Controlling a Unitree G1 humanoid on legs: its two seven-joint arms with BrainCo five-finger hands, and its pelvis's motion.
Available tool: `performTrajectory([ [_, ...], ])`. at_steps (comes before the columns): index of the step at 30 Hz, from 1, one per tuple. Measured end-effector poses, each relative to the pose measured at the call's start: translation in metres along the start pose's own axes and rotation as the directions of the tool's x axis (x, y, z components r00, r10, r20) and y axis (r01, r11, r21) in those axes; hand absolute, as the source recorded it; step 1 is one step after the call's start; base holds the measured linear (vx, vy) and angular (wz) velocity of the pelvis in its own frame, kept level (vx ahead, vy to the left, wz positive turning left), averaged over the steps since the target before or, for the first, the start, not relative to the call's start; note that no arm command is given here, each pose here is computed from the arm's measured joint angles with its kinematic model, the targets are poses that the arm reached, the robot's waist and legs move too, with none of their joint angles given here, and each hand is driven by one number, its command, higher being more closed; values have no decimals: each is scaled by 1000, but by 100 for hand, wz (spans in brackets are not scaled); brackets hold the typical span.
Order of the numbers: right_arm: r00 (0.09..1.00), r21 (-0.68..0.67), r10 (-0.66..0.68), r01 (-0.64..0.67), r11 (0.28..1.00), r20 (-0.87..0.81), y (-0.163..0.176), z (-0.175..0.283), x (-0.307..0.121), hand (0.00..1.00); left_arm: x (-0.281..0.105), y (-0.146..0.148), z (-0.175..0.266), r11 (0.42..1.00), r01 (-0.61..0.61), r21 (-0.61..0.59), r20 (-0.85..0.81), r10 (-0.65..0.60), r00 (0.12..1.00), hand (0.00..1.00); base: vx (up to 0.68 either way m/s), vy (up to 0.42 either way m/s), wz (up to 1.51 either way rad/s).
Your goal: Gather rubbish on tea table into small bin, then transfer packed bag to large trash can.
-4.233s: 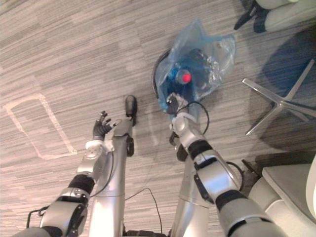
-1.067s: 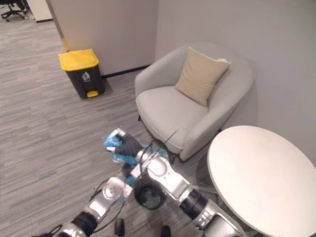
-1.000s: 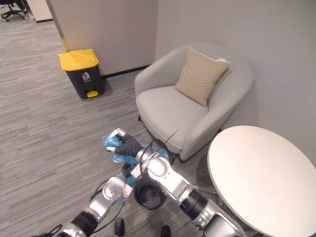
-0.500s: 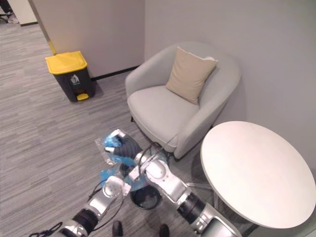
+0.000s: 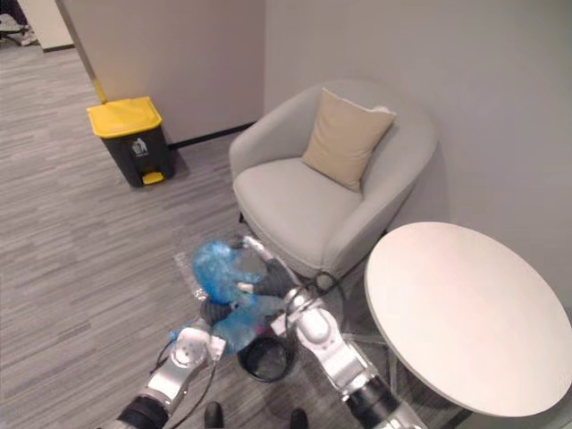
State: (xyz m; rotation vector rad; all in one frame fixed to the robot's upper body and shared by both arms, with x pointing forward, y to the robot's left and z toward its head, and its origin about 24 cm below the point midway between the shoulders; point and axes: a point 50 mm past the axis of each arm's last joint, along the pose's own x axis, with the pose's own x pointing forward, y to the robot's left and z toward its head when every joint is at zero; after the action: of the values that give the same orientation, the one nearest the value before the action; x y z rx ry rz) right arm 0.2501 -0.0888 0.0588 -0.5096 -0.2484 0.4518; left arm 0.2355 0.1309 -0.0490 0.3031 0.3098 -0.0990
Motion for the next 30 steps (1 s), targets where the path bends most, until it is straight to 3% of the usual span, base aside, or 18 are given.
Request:
performTrajectory([
  [7, 994, -119, -42, 29, 992, -105, -9, -23, -20, 0, -5, 16, -11, 997, -67, -25, -40, 66, 997, 100, 3, 0, 1],
  [15, 906, 23, -219, 243, 970, -364, -8, -68, -55, 0, -26, 35, -45, 983, -169, -69, -169, 155, 973, 100, 6, 2, 6],
  [21, 702, 149, -187, 388, 910, -687, 14, -128, -102, 0, -47, 36, -89, 974, -204, -102, -367, 154, 917, 100, 18, 2, 1],
  [23, 575, 166, -119, 419, 892, -809, 29, -151, -131, 0, -59, 33, -110, 969, -214, -123, -469, 134, 873, 100, 44, 2, 0],
  [26, 424, 167, -44, 449, 878, -905, 44, -169, -164, 0, -75, 30, -130, 969, -215, -126, -561, 109, 821, 100, 52, -4, -11],
  [30, 297, 154, 6, 479, 864, -955, 54, -179, -189, 0, -85, 29, -144, 965, -223, -134, -626, 92, 774, 100, 49, -4, -16],
])
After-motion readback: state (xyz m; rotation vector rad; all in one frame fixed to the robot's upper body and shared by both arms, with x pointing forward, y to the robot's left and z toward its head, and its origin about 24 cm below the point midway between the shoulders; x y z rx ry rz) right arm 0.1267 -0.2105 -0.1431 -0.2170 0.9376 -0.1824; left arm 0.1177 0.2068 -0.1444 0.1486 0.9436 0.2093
